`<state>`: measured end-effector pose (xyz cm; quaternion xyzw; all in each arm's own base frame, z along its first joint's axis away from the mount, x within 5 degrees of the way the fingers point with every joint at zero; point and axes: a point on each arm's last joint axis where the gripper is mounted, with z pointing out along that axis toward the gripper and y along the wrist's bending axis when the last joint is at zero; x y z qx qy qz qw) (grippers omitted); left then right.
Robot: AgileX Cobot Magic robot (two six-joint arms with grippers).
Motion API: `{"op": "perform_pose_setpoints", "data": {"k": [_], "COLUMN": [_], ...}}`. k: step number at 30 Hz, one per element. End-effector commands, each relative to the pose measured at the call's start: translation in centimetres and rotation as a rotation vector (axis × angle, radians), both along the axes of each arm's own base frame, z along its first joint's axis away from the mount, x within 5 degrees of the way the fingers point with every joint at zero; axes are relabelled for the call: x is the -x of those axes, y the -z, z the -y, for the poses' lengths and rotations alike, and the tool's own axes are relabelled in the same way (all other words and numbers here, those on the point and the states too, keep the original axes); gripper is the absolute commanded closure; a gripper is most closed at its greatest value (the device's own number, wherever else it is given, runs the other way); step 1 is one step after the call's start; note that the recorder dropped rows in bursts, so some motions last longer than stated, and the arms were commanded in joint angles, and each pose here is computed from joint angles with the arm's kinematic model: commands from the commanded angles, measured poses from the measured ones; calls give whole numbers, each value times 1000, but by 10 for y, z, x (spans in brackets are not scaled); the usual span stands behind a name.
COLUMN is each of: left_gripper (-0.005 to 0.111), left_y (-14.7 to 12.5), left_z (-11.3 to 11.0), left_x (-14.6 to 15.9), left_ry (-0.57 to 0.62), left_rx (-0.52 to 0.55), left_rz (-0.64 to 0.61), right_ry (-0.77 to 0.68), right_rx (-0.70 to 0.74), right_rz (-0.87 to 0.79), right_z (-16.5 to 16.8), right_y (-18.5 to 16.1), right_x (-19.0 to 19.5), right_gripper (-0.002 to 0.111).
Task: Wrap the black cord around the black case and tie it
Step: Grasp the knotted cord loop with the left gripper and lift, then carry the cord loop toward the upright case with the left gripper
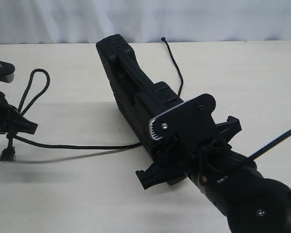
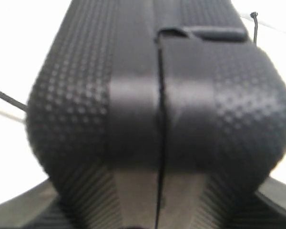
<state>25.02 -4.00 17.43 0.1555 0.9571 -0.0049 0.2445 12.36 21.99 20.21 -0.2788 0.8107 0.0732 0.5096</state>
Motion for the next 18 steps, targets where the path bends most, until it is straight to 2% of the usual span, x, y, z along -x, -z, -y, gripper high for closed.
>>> {"op": "perform_pose_setpoints", "data": {"k": [1, 4, 8, 18], "left_gripper": [107, 107, 107, 107], "left_y": [-16, -23, -23, -25], "left_z": [-1, 6, 28, 48], "left_x": [3, 6, 11, 18], "left_ry": [21, 84, 240, 345], "left_rx": [0, -7, -43, -49], "left_rz": [73, 104, 114, 132], "right_ry": [38, 38, 8, -10], "right_rx": [15, 36, 32, 31], "right_rz": [81, 75, 45, 23], "right_z": [6, 11, 9, 7], "right_y": [-6, -1, 1, 2], "right_x": [-4, -3, -1, 0], "right_gripper": [104, 104, 104, 104]}}
